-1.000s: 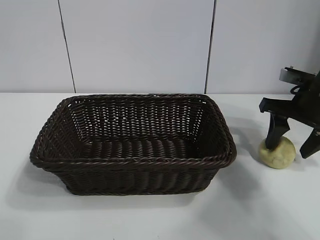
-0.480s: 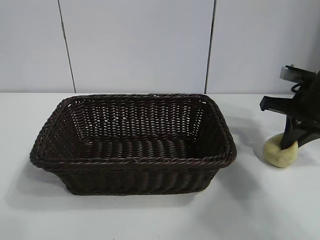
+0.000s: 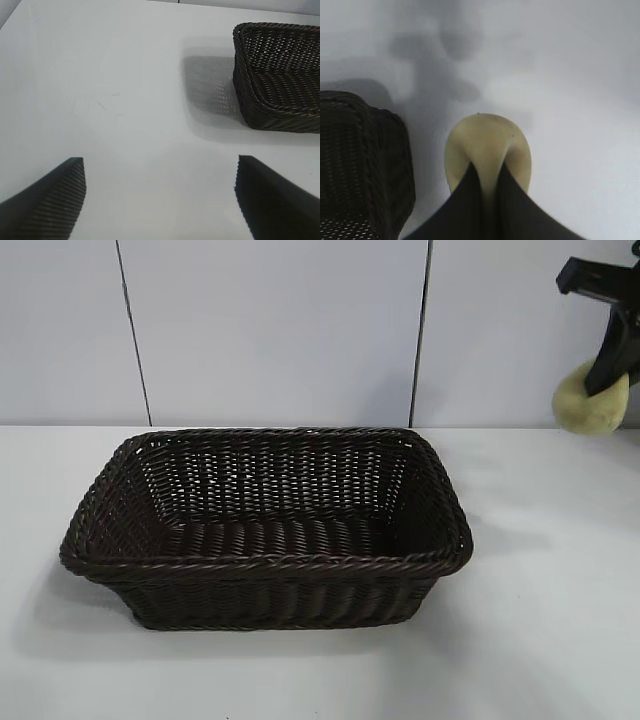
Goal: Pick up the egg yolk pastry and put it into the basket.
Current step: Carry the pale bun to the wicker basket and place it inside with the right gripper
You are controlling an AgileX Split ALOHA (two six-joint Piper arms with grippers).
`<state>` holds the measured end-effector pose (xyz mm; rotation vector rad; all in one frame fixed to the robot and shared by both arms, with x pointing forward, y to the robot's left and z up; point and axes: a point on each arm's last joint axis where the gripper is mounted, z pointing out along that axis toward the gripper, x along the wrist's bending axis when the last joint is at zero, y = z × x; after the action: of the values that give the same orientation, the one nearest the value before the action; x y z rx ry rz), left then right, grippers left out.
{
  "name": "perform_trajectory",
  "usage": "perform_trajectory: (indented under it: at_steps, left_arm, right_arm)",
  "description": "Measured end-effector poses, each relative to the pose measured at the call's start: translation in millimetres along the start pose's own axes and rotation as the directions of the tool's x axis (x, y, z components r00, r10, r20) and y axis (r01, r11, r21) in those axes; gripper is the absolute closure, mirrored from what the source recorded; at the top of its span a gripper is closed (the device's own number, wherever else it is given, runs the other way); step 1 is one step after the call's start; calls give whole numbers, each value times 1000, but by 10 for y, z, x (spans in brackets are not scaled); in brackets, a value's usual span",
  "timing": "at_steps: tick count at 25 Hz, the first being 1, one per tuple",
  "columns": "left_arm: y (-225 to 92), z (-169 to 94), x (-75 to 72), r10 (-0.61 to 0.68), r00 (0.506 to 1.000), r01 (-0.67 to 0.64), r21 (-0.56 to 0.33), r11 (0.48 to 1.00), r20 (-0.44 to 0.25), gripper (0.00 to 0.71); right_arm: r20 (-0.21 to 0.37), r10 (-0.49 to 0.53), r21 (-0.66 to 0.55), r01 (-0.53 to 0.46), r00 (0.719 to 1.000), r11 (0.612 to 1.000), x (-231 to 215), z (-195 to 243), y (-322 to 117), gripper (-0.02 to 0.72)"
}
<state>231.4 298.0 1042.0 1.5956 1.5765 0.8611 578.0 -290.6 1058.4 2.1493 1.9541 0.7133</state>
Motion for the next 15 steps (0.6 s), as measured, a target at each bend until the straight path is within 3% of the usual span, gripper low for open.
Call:
perform_trajectory:
  at_steps: [6, 15]
  left_arm:
    - [0, 0, 0, 0, 1000, 0, 0, 1000, 0, 114]
    - [0, 0, 0, 0, 1000, 0, 0, 1000, 0, 114]
  right_arm:
    - [-62, 13, 9, -12, 998, 1000, 142, 1, -22, 680]
    - [-191, -189, -2, 192, 963, 981, 1030, 101, -255, 680]
